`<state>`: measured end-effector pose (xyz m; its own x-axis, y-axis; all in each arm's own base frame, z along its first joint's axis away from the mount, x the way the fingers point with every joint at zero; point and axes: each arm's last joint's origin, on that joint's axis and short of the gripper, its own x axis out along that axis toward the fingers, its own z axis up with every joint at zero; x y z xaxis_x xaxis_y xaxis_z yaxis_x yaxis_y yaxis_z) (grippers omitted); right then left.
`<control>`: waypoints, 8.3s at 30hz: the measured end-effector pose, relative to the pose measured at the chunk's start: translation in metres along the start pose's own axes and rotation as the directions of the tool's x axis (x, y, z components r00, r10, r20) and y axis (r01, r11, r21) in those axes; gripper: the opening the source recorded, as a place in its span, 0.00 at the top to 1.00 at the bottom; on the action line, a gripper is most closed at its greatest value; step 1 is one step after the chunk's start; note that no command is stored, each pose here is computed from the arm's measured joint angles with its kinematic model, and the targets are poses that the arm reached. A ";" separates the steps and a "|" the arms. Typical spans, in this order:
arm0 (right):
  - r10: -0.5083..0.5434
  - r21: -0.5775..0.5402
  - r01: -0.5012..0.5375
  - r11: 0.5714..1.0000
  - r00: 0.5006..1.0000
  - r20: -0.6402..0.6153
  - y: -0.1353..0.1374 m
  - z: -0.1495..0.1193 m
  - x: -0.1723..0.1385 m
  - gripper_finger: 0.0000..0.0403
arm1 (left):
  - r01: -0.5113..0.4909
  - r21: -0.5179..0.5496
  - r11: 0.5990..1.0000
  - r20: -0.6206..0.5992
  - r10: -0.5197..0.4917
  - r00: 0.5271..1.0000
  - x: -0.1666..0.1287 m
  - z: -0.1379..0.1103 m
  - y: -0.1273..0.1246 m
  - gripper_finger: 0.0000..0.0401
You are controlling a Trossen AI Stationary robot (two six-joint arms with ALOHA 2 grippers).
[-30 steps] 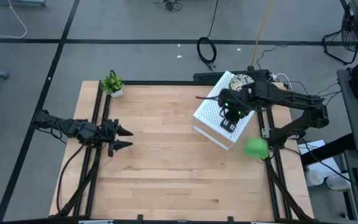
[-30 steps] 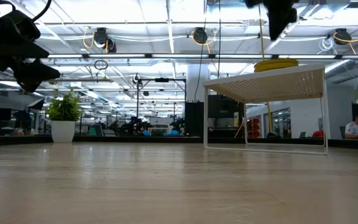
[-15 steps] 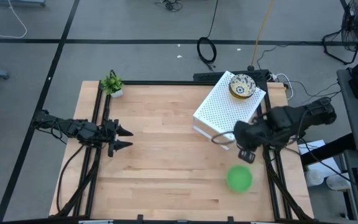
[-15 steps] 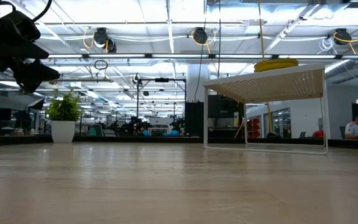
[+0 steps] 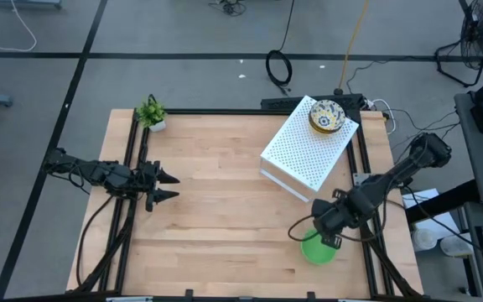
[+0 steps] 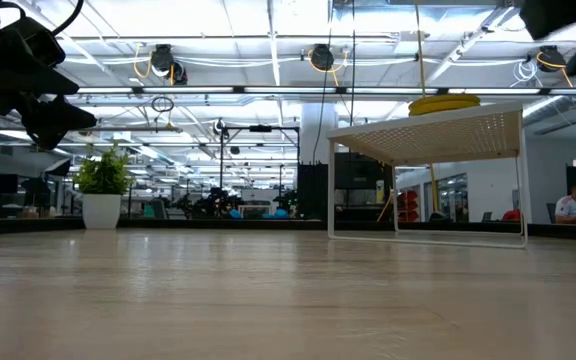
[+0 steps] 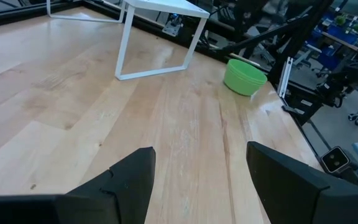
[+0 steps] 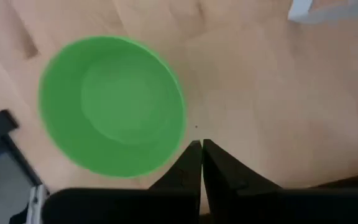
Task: Pick & Place Mini bowls
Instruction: Adjust the green bowls on the shelf, then return to Home Position
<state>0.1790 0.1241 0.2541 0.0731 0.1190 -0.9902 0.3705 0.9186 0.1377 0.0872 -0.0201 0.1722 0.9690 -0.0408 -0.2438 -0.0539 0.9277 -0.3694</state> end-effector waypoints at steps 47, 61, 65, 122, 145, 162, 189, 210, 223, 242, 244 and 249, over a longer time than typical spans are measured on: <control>0.642 -0.364 -0.534 0.763 0.555 0.529 0.000 0.026 -0.062 1.00 | -0.014 0.011 1.000 -0.008 0.014 1.000 0.000 -0.001 0.001 0.37; -0.218 0.383 0.079 0.920 0.916 0.336 -0.092 0.052 -0.158 1.00 | -0.033 0.007 0.999 0.002 0.033 0.999 0.000 -0.001 0.001 0.37; -0.215 0.424 0.065 0.904 0.924 0.317 -0.114 0.065 -0.158 1.00 | -0.033 0.010 0.999 0.001 0.033 0.999 0.000 -0.001 0.001 0.37; 0.748 -0.834 0.028 0.550 0.427 0.508 -0.029 -0.025 0.035 1.00 | -0.038 0.056 0.998 -0.015 0.038 0.999 0.000 -0.002 0.002 0.37; 0.882 -0.935 0.110 0.336 0.311 0.354 -0.093 -0.060 0.087 1.00 | -0.041 0.081 0.996 -0.019 0.043 0.999 0.000 -0.003 0.002 0.37; 0.888 -0.931 0.123 0.344 0.280 0.366 -0.092 -0.059 0.084 1.00 | -0.040 0.129 0.991 -0.018 0.042 0.999 0.000 -0.003 0.002 0.37; 0.887 -0.931 0.111 0.348 0.281 0.365 -0.092 -0.059 0.084 1.00 | -0.040 0.127 0.991 -0.018 0.042 0.999 0.000 -0.003 0.002 0.37; 0.888 -0.931 0.111 0.348 0.281 0.365 -0.092 -0.059 0.084 1.00 | -0.040 0.127 0.991 -0.018 0.042 0.999 0.000 -0.003 0.002 0.37; 0.888 -0.931 0.111 0.348 0.281 0.365 -0.092 -0.059 0.084 1.00 | -0.040 0.127 0.991 -0.018 0.042 0.999 0.000 -0.003 0.002 0.37; 0.888 -0.931 0.111 0.348 0.281 0.365 -0.092 -0.059 0.084 1.00 | -0.040 0.127 0.991 -0.018 0.042 0.999 0.000 -0.003 0.002 0.37; 0.888 -0.931 0.111 0.348 0.281 0.365 -0.092 -0.059 0.084 1.00 | -0.040 0.127 0.991 -0.018 0.042 0.999 0.000 -0.003 0.002 0.37; 0.888 -0.931 0.111 0.348 0.281 0.365 -0.092 -0.059 0.084 1.00 | -0.040 0.127 0.991 -0.018 0.042 0.999 0.000 -0.003 0.002 0.37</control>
<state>0.0965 0.0717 0.1566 0.6874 0.7111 -0.1474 -0.7250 0.6837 -0.0832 0.0864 -0.0190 0.1688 0.9613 -0.0083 -0.2755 -0.0612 0.9682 -0.2425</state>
